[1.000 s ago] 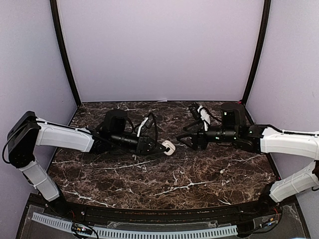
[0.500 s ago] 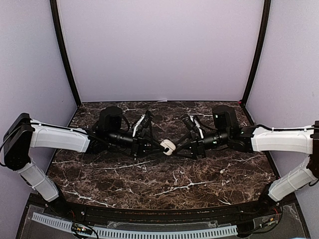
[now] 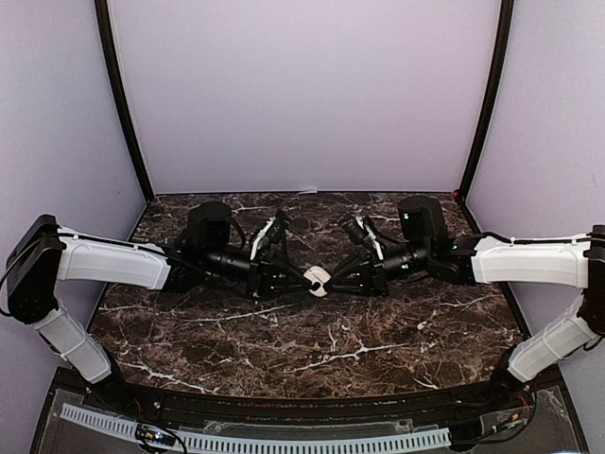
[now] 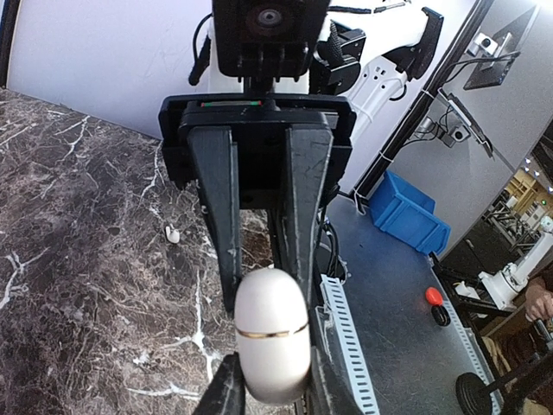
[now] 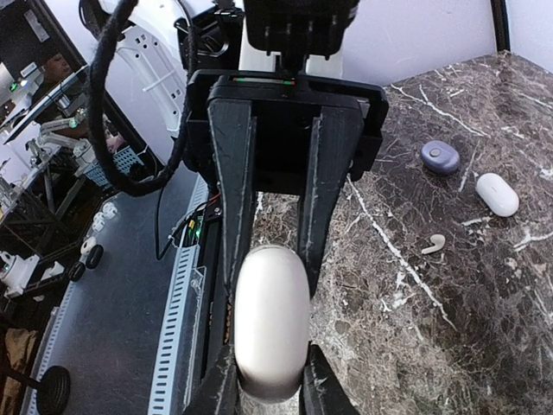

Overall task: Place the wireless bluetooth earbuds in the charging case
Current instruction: Pass from the left arm to the right

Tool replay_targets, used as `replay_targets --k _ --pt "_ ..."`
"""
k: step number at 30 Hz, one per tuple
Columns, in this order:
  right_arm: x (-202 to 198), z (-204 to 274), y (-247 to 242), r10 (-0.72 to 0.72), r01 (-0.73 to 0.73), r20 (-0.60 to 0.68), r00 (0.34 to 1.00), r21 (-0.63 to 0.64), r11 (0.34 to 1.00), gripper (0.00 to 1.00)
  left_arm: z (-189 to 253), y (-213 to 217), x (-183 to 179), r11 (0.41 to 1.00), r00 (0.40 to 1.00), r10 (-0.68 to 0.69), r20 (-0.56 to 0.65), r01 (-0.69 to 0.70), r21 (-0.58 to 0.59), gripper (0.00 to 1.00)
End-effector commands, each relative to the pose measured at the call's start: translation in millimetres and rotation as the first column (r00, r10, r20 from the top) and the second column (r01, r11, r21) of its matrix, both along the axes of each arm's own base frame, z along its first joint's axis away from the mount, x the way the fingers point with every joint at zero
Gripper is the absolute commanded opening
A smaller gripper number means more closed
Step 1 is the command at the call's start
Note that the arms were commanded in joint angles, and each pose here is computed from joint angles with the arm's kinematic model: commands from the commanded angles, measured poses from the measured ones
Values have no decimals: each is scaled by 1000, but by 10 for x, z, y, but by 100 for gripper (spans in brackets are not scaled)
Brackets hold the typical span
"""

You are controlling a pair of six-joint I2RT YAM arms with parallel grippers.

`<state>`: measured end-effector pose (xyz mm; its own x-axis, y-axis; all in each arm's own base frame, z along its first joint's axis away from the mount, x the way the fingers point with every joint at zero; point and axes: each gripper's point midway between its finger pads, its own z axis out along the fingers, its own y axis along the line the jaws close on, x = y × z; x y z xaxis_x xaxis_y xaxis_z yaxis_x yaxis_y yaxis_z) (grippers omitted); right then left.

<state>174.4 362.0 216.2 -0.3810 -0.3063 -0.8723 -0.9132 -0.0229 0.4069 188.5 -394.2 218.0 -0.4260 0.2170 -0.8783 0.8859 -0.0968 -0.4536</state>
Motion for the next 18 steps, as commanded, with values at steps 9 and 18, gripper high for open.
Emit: replay_targets --k 9,18 --pt "15 141 31 9 -10 29 1000 31 999 11 -21 -51 20 1000 1000 -4 -8 4 6 56" --pt "42 123 46 -1 1 23 1000 30 1000 11 -42 -111 51 1000 1000 4 -18 -4 15 48"
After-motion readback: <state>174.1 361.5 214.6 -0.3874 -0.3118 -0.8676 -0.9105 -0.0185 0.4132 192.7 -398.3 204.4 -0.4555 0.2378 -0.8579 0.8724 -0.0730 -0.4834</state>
